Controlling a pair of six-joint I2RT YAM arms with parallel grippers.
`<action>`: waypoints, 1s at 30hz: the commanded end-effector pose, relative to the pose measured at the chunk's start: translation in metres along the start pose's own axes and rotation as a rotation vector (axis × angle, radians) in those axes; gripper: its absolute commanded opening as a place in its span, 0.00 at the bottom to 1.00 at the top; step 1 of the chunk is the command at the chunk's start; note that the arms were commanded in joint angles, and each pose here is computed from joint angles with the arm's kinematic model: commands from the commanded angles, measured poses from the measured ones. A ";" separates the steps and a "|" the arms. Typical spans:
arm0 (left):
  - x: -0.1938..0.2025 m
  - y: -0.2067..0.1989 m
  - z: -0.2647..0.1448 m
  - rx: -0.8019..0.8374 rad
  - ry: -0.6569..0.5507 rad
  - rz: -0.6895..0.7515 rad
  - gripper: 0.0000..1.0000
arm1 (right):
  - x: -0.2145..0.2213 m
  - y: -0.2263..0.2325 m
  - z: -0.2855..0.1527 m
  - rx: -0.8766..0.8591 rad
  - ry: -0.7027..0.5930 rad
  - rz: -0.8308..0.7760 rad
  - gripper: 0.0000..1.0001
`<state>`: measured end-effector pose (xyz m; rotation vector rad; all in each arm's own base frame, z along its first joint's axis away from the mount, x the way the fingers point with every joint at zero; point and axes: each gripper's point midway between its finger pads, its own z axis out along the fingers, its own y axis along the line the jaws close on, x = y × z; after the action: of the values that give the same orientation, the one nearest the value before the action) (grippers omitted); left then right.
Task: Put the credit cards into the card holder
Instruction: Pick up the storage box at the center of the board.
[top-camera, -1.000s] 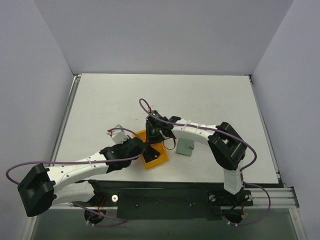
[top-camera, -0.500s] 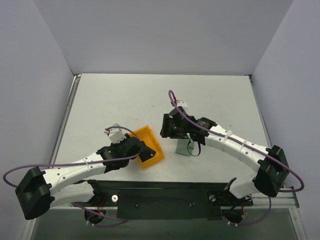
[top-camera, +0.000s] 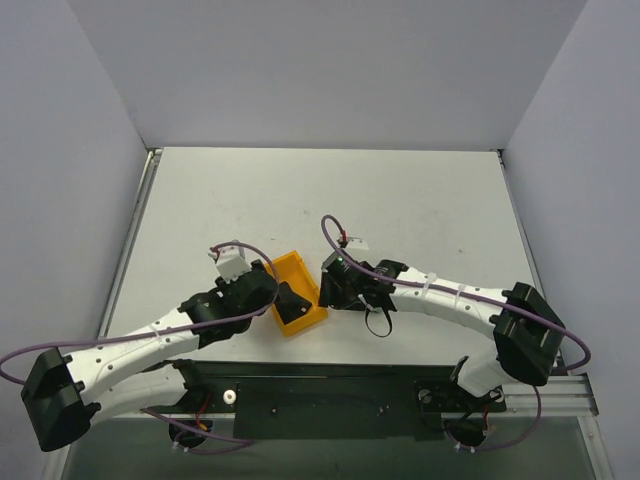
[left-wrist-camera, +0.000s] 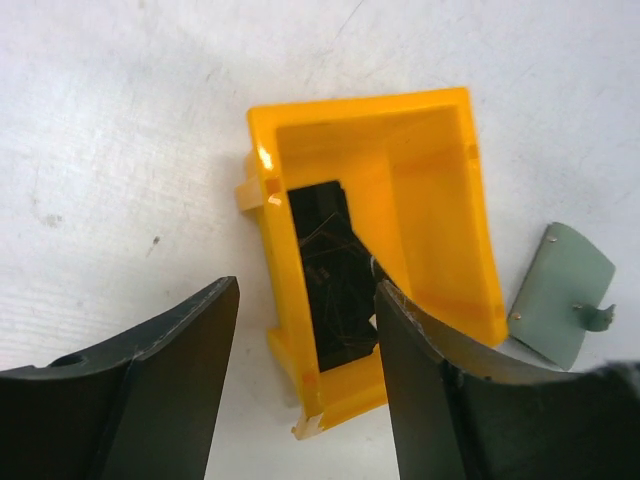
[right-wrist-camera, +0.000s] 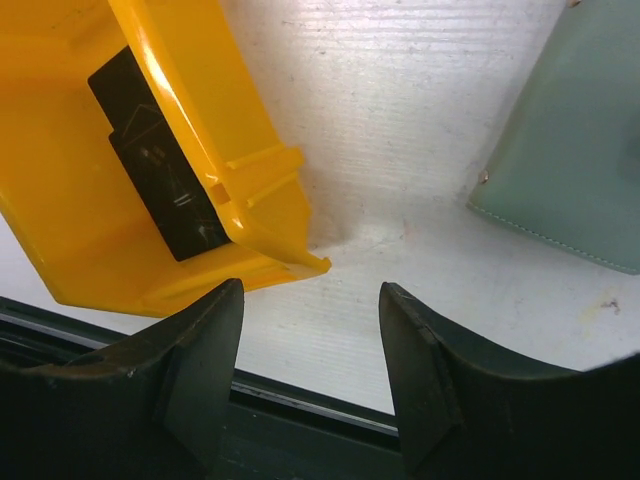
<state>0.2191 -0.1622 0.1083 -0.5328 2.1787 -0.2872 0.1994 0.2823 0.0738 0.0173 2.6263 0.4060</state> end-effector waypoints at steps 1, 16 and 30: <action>-0.058 -0.038 -0.017 0.120 -0.130 0.093 0.67 | 0.004 0.017 0.006 -0.061 0.010 0.080 0.52; -0.074 -0.063 0.089 0.021 -0.068 0.485 0.52 | 0.019 0.019 0.042 -0.068 0.115 0.029 0.40; -0.015 -0.055 0.092 0.161 0.147 0.408 0.32 | -0.031 0.009 0.048 -0.178 0.080 -0.165 0.30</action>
<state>0.3437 -0.1924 0.0891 0.0191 2.2517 -0.1122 0.2194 0.2913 0.0291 -0.1607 2.7331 0.5150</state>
